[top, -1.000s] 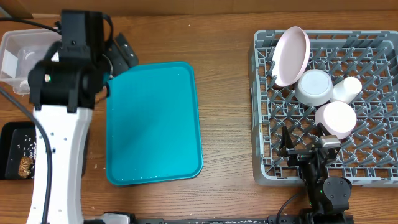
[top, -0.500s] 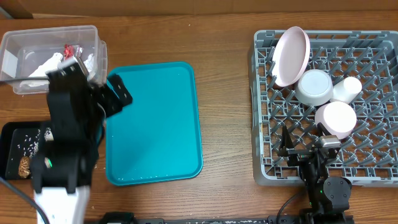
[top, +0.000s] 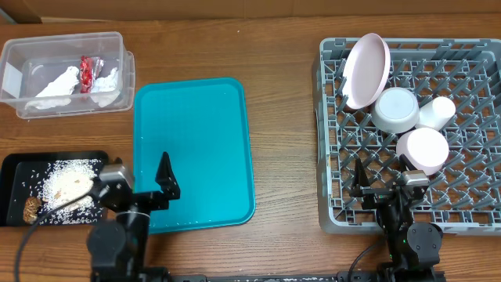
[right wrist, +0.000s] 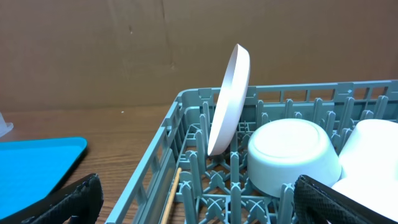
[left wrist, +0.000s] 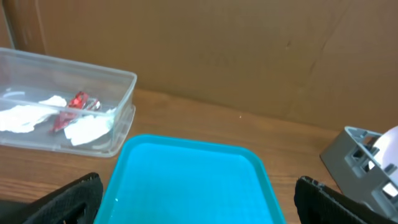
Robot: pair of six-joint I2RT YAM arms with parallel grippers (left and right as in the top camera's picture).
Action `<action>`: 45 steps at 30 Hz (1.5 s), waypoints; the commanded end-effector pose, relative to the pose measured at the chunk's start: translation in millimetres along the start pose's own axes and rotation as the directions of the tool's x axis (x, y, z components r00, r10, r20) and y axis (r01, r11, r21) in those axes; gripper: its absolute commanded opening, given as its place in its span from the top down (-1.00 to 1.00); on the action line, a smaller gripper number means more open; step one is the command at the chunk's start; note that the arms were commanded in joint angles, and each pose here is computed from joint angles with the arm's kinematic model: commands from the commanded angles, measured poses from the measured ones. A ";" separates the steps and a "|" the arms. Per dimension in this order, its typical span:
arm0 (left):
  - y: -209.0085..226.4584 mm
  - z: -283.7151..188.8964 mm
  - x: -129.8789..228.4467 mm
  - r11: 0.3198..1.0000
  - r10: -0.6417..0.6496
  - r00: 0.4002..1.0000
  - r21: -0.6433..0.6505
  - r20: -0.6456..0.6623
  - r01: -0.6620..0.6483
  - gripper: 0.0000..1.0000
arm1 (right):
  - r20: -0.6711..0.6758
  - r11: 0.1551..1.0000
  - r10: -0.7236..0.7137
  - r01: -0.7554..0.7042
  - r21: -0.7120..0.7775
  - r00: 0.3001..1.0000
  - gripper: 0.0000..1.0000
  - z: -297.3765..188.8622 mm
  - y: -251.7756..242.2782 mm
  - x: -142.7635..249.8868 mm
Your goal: Sort waste into correct bins and load items into the dishwasher
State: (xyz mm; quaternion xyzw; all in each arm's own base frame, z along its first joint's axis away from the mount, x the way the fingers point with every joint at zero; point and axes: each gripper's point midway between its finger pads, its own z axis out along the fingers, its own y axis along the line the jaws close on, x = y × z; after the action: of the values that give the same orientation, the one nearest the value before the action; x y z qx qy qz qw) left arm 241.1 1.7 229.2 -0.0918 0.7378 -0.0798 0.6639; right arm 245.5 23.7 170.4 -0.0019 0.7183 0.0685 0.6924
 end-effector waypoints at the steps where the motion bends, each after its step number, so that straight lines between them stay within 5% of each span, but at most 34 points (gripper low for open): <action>1: 4.2 4.5 20.6 1.000 0.025 0.999 0.012 0.024 -0.025 -1.00 | 0.000 1.000 -0.003 0.003 0.000 1.000 -1.00 0.4 -0.6 2.5; 16: 17.1 9.3 36.2 1.000 0.024 0.985 -0.007 0.170 -0.023 -1.00 | 0.000 1.000 -0.003 0.003 0.000 1.000 -1.00 0.4 -0.6 2.5; 22: 33.7 11.9 64.6 0.995 0.039 0.998 -0.089 0.055 -0.034 -1.00 | 0.000 1.000 -0.003 0.003 0.000 1.000 -1.00 0.4 -0.6 2.5; 45: 28.8 12.2 65.9 0.997 0.038 0.998 -0.062 0.049 -0.035 -1.00 | 0.000 1.000 -0.003 0.003 0.000 1.000 -1.00 0.4 -0.6 2.5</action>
State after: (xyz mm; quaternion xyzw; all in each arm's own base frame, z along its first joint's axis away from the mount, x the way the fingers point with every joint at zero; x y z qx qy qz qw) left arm 246.1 12.6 155.9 -0.1068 0.7273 -0.0529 0.6758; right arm 245.5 23.6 170.2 -0.0018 0.7185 0.0683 0.6921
